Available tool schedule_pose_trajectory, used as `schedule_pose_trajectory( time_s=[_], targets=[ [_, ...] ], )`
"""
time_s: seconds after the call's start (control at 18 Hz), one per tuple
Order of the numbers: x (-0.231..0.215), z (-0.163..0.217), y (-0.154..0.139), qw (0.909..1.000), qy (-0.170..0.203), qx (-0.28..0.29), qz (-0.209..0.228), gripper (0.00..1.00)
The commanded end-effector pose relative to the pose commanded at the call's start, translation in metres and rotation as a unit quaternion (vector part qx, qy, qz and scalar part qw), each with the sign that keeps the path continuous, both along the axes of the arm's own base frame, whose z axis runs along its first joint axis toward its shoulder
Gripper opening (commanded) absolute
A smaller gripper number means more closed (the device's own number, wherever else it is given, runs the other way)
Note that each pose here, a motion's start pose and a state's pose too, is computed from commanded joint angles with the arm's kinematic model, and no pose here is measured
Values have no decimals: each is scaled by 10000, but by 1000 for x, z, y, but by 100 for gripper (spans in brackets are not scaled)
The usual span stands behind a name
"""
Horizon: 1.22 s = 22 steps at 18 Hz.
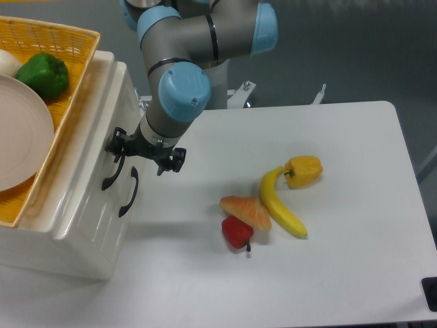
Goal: Slide the top white drawer open
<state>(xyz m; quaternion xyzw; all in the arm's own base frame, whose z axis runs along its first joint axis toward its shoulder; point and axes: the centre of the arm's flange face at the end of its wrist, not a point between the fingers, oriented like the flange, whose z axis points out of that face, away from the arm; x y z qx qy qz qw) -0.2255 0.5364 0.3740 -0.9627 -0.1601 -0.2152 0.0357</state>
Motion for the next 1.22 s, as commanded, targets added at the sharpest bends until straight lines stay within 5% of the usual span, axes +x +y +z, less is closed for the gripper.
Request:
schedule_pose_trajectory(
  time_s=[1.22],
  targets=[
    [0,-10,3,9999,78,-127,-78,100]
  ],
)
